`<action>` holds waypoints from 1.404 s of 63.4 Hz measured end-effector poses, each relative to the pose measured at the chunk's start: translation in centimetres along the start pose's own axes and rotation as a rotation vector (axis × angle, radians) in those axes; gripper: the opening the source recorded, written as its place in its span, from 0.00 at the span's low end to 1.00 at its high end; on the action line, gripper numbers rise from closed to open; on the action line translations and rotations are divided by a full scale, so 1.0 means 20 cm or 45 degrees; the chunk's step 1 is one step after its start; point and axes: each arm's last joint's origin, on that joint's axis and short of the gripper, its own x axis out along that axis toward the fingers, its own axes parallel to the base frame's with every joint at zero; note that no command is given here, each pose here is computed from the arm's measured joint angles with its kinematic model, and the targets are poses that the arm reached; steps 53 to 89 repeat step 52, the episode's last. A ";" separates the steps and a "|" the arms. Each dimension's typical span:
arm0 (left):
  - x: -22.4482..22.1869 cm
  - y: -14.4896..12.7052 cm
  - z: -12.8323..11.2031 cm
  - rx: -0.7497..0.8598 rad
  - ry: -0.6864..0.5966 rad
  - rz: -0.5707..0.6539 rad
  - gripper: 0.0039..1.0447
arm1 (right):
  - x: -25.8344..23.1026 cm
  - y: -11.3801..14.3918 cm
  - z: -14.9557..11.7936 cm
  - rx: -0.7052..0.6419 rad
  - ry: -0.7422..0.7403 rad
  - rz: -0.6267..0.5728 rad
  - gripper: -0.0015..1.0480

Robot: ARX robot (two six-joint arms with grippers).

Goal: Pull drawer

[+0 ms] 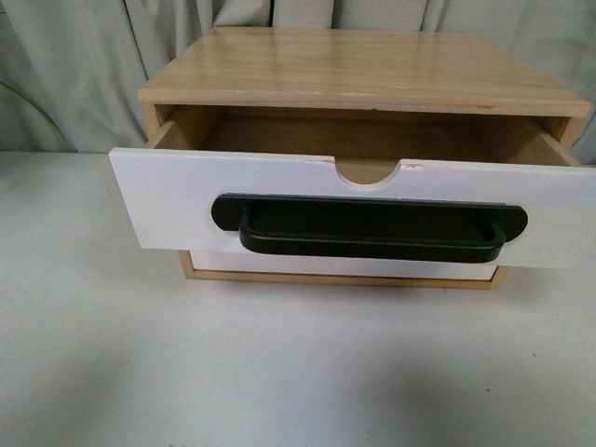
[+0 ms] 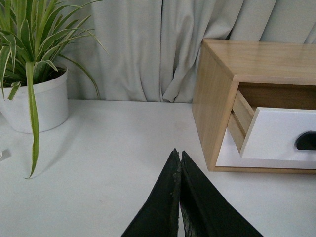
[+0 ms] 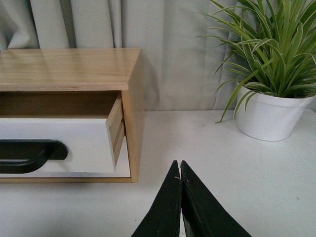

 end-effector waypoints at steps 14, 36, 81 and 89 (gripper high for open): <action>0.00 0.00 0.00 -0.003 -0.001 0.000 0.43 | 0.00 0.00 0.00 0.000 0.000 0.000 0.39; 0.00 0.00 0.00 -0.003 -0.001 0.000 0.94 | 0.00 0.00 0.00 0.001 0.000 0.000 0.91; 0.00 0.00 0.00 -0.003 -0.001 0.000 0.94 | 0.00 0.00 0.00 0.001 0.000 0.000 0.91; 0.00 0.00 0.00 -0.003 -0.001 0.000 0.94 | 0.00 0.00 0.00 0.001 0.000 0.000 0.91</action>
